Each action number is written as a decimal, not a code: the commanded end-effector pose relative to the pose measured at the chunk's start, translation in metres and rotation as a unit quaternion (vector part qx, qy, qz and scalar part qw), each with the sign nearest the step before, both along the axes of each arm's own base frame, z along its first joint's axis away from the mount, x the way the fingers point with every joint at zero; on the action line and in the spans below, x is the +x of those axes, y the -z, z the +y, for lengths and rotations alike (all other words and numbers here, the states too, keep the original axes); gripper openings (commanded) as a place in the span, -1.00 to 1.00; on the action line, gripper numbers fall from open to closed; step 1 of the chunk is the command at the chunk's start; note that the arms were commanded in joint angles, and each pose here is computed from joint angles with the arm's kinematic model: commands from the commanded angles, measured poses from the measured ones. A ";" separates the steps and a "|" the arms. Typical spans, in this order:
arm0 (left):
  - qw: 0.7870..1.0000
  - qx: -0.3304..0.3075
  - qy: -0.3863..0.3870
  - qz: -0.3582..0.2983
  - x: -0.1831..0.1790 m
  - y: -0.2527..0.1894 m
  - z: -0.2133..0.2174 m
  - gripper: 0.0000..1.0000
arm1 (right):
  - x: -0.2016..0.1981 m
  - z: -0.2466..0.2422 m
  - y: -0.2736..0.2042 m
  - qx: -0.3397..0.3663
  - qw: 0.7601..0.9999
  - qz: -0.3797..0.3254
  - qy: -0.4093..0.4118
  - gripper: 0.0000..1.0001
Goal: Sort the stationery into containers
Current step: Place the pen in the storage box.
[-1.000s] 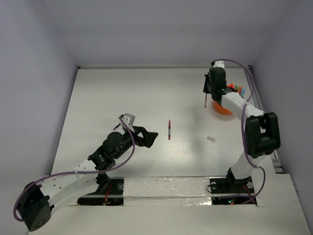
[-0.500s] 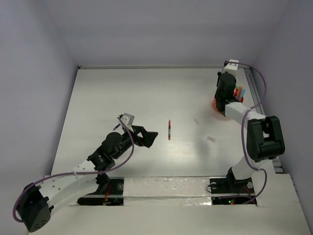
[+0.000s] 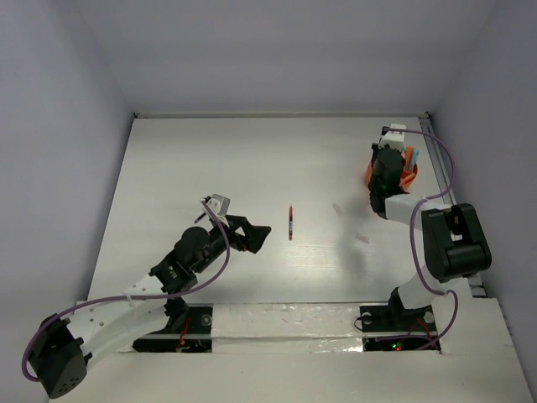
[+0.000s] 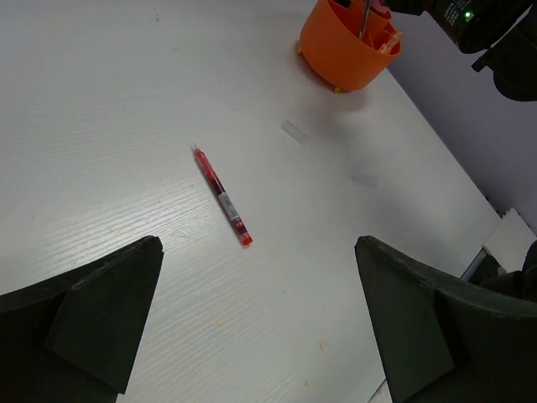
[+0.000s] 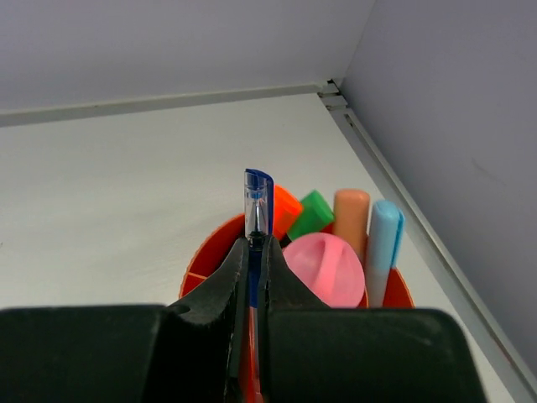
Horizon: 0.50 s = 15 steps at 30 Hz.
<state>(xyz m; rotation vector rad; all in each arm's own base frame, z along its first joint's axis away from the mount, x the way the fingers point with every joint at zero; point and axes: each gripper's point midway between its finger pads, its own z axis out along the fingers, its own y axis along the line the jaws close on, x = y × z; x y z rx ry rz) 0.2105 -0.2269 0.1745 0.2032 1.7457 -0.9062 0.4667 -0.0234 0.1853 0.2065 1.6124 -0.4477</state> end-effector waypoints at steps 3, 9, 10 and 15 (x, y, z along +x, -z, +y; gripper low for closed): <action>1.000 -0.025 0.003 -0.018 0.001 -0.015 -0.004 0.98 | -0.004 0.005 -0.032 0.034 0.997 -0.070 -0.014 -0.91; 1.000 -0.025 -0.001 -0.019 0.001 -0.015 -0.002 0.98 | -0.004 0.015 -0.028 0.052 0.996 -0.054 -0.039 -0.30; 1.000 -0.025 -0.002 -0.019 0.002 -0.015 -0.002 0.98 | -0.005 0.016 -0.033 0.055 0.996 -0.058 -0.045 -0.26; 1.000 -0.024 -0.004 -0.018 0.002 -0.015 -0.001 0.98 | -0.008 0.020 -0.042 0.063 0.995 -0.058 -0.056 -0.16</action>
